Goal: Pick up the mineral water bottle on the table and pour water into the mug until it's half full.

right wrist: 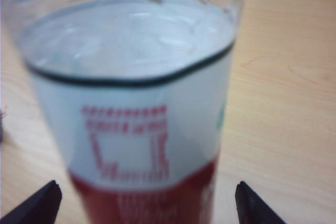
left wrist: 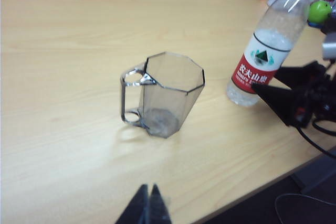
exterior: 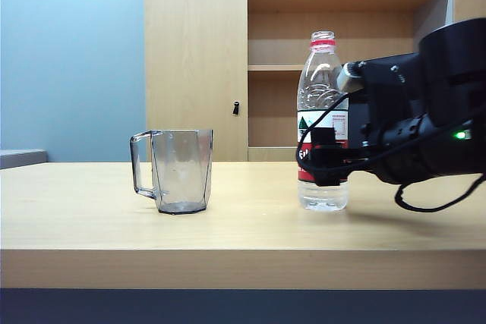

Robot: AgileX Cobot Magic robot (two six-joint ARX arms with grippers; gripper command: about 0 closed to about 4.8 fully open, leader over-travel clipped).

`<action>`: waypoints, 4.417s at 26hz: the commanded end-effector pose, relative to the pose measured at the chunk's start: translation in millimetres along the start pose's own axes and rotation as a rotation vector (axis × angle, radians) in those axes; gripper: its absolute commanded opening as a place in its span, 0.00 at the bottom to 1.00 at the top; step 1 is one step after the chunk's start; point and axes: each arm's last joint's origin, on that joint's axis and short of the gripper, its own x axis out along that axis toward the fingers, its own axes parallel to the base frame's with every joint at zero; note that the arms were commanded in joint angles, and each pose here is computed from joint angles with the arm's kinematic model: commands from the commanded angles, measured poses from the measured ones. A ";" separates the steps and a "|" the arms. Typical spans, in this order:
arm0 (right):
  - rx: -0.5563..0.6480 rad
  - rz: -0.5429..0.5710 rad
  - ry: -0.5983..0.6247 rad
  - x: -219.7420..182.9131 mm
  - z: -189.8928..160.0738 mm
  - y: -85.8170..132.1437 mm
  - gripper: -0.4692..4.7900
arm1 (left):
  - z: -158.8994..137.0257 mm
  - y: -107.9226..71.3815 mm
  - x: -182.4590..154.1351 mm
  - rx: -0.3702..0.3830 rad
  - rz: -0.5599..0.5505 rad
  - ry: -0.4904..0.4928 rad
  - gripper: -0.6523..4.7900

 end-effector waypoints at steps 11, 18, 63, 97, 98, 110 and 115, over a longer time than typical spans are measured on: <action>0.009 0.002 -0.103 32.8 16.3 1.4 0.77 | 0.4 -0.4 -0.4 0.000 -0.004 0.006 0.11; 0.000 0.011 -0.129 29.8 29.4 3.9 0.64 | 0.4 -0.4 -0.4 0.000 -0.004 0.006 0.11; -1.317 -0.143 0.624 57.0 134.6 88.2 0.58 | 0.5 -0.5 -0.7 0.001 -0.003 0.004 0.11; -1.394 -0.188 0.661 53.8 134.8 93.7 0.62 | 0.5 -0.5 -0.7 0.001 -0.003 0.004 0.11; -1.394 -0.186 0.660 53.6 134.8 94.6 0.62 | 0.5 -0.5 -0.7 0.001 -0.003 0.004 0.11; -1.427 -0.162 0.718 50.5 129.9 93.6 0.62 | 0.5 -0.5 -0.7 0.002 -0.003 0.004 0.11; -1.430 -0.175 0.724 50.3 130.1 93.4 0.62 | 0.5 -0.5 -0.7 0.001 -0.003 0.004 0.11</action>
